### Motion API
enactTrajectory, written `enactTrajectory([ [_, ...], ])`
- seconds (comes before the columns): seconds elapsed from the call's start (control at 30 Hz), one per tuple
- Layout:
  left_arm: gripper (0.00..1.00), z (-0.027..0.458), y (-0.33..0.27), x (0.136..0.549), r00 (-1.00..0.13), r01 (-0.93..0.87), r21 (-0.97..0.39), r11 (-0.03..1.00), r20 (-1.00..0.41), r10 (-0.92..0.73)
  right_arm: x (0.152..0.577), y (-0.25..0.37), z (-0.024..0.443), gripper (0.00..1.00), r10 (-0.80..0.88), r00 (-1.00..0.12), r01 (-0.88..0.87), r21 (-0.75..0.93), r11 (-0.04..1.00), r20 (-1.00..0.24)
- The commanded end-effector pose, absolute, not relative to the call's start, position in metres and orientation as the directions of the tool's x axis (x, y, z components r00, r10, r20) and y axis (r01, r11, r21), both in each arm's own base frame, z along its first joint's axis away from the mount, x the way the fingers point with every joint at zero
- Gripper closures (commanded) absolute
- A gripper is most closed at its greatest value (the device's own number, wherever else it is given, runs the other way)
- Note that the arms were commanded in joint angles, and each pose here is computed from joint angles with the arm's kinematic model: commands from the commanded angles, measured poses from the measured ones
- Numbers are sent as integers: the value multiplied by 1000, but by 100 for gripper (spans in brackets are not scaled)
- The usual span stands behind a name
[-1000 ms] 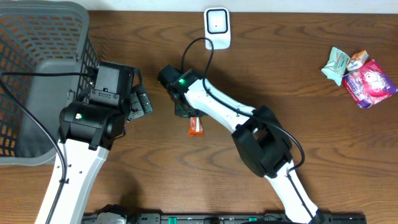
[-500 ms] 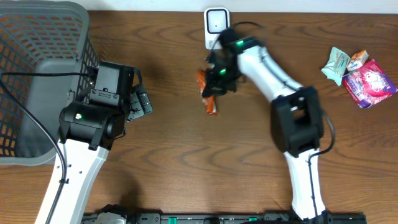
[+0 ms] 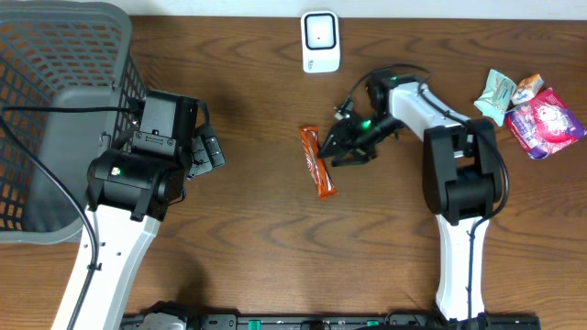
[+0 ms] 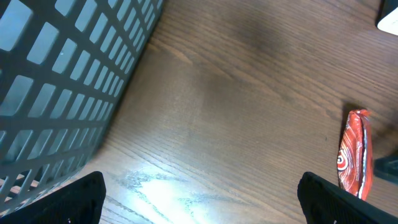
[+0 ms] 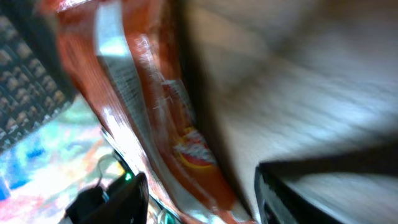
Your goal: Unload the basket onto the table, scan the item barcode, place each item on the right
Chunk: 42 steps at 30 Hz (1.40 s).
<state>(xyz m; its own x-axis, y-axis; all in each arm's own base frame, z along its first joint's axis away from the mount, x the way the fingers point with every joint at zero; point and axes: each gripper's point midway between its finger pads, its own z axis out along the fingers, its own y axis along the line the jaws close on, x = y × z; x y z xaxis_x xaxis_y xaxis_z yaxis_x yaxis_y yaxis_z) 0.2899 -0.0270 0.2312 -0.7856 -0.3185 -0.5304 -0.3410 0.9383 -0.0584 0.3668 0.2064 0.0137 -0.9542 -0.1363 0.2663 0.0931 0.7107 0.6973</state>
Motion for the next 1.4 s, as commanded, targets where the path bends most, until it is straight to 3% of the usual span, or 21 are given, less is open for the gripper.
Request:
enactTrajectory([
  [0.0, 2, 232, -27, 290, -781, -355, -71, 932, -526, -337, 383, 161, 7, 48, -88, -970, 29, 469, 883, 226],
  [0.23, 2, 232, -27, 290, -781, -355, -71, 932, -526, -337, 398, 177, 70, 48, -171, -984, -143, 353, 925, 49],
  [0.47, 2, 232, -27, 290, -781, -355, -70, 932, -526, -337, 362, 230, 68, 75, -275, -960, -252, 249, 935, 60],
  [0.63, 2, 232, -27, 290, -781, -355, -71, 932, -526, -337, 347, 244, 58, 72, -327, -944, -324, 67, 944, 38],
  [0.73, 2, 232, -27, 290, -781, -355, -70, 932, -526, -337, 340, 252, 50, 76, -324, -945, -322, 57, 945, 37],
  [0.87, 3, 232, -27, 290, -781, -355, -70, 932, -526, -337, 339, 253, 36, 73, -324, -945, -322, 59, 945, 30],
  [1.0, 2, 232, -27, 290, -781, -355, -70, 932, -526, -337, 349, 240, 16, 73, -314, -950, -314, 1, 950, -8],
  [1.1, 2, 232, -27, 290, -781, -355, -71, 932, -526, -337, 366, 217, 6, 68, -314, -947, -301, -148, 942, -69],
  [1.37, 2, 232, -27, 290, -780, -355, -71, 932, -526, -337, 388, 190, 13, 67, -337, -931, -274, -343, 898, -140],
])
